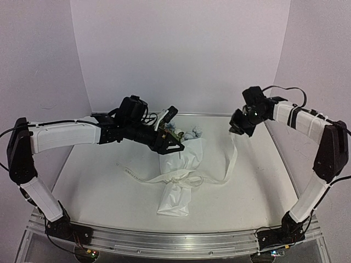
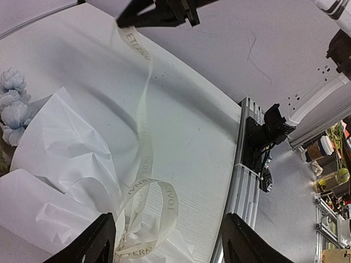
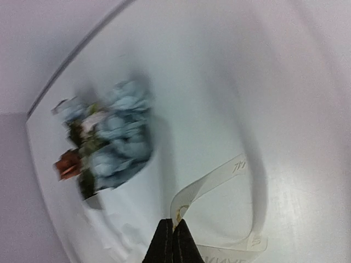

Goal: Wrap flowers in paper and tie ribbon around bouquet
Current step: Cross the half-tied ribbon over the folded bouquet.

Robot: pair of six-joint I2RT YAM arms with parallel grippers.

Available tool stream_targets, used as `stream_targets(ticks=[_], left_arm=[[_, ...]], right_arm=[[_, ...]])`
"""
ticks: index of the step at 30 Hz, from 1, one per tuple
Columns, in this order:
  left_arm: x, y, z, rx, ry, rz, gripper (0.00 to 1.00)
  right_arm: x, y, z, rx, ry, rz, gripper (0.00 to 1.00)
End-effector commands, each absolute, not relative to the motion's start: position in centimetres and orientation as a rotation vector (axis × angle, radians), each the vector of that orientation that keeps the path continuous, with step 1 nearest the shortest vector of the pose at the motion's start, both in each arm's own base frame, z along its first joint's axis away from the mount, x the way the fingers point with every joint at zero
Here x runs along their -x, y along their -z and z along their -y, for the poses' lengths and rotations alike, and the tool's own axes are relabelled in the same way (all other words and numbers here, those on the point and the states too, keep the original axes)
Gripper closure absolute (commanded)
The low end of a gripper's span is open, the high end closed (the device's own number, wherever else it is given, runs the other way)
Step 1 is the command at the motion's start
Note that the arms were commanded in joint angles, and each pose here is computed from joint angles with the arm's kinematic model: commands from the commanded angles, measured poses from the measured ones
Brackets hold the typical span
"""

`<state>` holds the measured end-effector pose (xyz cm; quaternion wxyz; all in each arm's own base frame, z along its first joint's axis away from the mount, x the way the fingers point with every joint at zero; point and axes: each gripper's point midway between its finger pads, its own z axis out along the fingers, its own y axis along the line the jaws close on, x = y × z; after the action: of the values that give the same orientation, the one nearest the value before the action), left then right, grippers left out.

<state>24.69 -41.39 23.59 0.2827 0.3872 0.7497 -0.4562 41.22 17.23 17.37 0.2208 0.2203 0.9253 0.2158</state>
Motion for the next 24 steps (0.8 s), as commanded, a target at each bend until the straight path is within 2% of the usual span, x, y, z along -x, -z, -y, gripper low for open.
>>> stream_targets(ticks=[1, 6, 9, 13, 24], left_arm=[[-25.3, -26.3, 42.7, -1.092, 1.281, -1.871, 0.3], [-26.1, -26.5, 42.6, -1.076, 1.346, -1.839, 0.29], [-27.3, -26.0, 42.3, -1.033, 1.318, -1.839, 0.28], [-30.1, -25.0, 41.7, -0.918, 1.186, -1.853, 0.27], [-33.5, -24.7, 42.4, -0.788, 1.116, -1.768, 0.27]], right_arm=[[-40.2, -25.9, -29.0, -0.188, -1.037, -2.525, 1.0], [-39.6, -31.6, -37.8, 0.048, -1.44, -2.462, 1.0], [-39.5, -32.7, -40.8, 0.088, -1.581, -2.438, 1.0], [-39.8, -33.4, -42.0, 0.04, -1.648, -2.411, 1.0], [-38.3, -35.5, -42.7, -0.016, -1.691, -2.388, 1.0]])
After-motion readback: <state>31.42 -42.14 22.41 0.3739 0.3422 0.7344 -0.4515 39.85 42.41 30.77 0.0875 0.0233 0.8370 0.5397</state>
